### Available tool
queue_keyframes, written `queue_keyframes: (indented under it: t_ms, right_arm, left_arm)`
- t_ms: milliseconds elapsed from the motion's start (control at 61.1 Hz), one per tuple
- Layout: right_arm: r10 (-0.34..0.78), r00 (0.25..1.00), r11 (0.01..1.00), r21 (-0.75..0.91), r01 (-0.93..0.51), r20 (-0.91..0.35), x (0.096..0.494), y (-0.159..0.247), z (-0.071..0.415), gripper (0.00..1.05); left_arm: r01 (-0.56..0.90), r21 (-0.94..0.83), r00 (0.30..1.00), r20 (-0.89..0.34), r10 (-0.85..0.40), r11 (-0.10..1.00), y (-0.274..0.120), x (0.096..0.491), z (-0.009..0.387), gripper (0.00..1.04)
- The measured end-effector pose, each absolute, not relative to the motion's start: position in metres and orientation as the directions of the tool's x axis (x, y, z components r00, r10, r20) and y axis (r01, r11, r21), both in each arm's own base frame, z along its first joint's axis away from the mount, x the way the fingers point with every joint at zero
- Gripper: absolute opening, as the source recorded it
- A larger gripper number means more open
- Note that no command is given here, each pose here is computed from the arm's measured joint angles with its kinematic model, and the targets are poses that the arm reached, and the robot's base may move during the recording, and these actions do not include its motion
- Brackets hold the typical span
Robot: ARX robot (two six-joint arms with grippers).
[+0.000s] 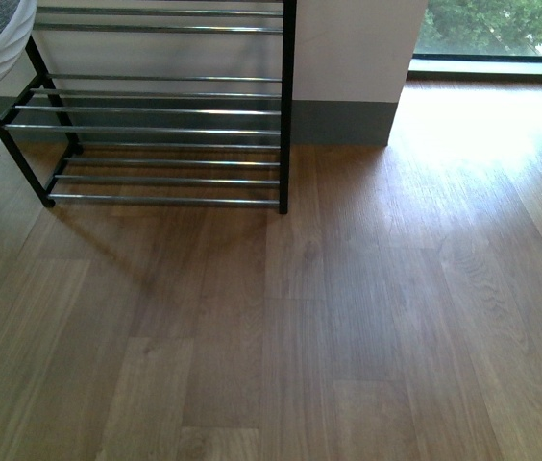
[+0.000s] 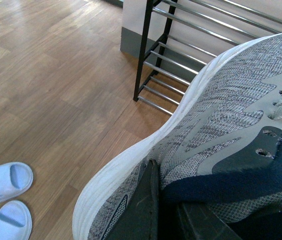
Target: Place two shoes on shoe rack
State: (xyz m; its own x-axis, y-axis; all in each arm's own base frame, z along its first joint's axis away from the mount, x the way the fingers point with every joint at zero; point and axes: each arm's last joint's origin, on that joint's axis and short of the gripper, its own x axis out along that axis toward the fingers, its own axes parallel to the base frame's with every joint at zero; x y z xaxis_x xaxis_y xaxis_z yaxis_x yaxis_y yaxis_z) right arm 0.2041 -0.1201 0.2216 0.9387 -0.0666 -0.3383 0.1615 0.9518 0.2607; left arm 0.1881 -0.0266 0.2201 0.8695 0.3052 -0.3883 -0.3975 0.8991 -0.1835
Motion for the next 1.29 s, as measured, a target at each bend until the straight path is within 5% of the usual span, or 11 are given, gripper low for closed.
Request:
queue_keyframes:
  t_ms: [1292]
  right_arm:
    - [-0.066, 0.939, 0.952, 0.26, 0.16, -0.339, 0.2044, -0.1196, 0.2217, 0.01]
  left_arm:
    - [-0.402, -0.183, 0.868, -0.389, 0.309, 0.897, -0.0259, 0.1883, 0.2199, 0.02]
